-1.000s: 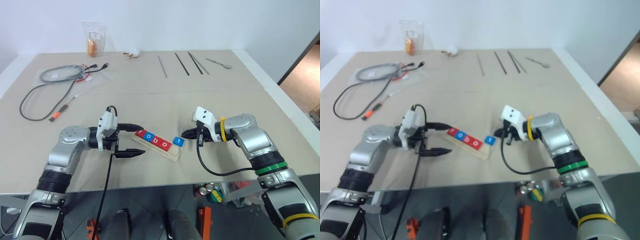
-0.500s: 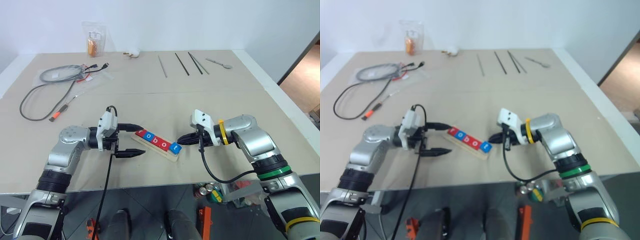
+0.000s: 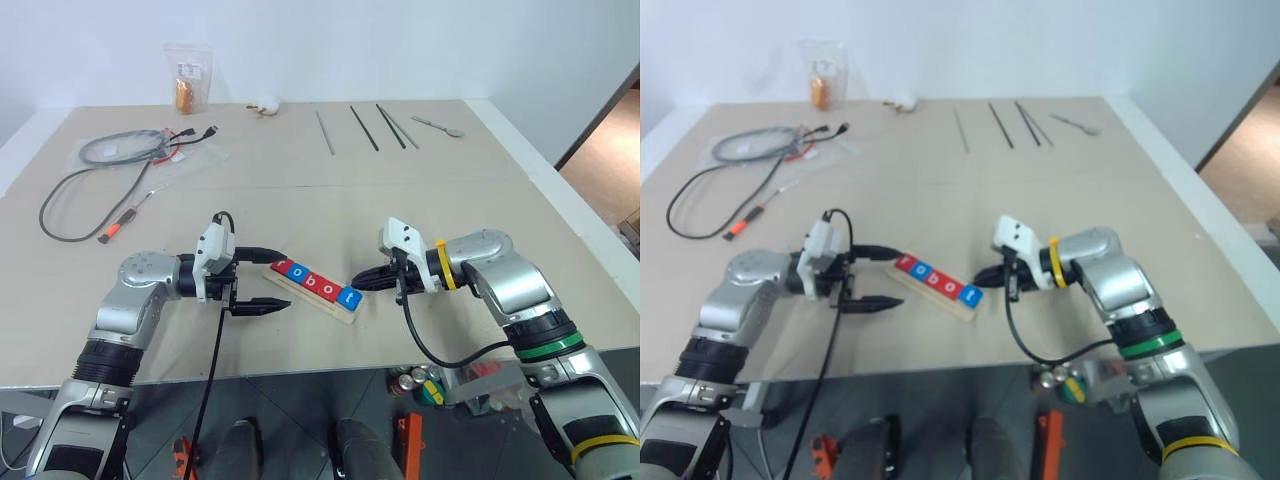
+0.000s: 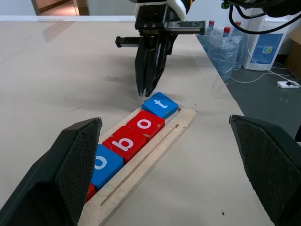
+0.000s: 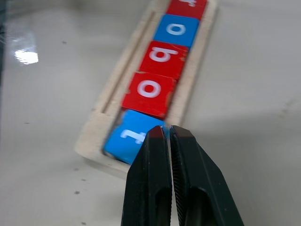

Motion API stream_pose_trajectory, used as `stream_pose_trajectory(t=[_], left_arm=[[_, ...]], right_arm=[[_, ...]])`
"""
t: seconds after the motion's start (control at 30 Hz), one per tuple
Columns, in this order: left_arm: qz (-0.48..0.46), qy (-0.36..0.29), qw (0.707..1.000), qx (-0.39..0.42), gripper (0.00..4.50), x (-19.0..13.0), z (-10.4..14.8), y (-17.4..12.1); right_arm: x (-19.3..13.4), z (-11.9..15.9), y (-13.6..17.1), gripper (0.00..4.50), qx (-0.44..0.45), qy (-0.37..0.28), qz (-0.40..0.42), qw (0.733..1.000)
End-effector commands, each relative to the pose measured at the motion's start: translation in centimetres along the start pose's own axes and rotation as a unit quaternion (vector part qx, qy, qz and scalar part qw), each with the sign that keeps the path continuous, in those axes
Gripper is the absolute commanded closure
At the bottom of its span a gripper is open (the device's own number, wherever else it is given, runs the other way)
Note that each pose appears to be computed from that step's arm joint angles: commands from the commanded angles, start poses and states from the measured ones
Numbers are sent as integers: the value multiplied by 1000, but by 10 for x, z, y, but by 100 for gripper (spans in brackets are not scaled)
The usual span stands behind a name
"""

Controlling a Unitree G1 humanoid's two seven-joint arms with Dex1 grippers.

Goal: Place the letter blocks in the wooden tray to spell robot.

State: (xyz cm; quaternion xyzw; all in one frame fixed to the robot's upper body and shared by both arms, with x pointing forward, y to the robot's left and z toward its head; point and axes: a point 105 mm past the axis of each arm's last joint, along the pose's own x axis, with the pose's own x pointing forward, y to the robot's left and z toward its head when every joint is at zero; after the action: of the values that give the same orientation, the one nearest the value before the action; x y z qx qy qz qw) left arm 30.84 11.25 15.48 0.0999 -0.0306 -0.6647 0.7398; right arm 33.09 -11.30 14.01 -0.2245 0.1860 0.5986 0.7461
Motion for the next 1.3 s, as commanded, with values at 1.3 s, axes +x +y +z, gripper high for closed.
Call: stream_pose_trajectory(t=[1.3], left_arm=[[8, -8, 1000, 19, 0, -3, 10, 4]], right_arm=[[1, -1, 3, 435, -17, 10, -8, 1000]])
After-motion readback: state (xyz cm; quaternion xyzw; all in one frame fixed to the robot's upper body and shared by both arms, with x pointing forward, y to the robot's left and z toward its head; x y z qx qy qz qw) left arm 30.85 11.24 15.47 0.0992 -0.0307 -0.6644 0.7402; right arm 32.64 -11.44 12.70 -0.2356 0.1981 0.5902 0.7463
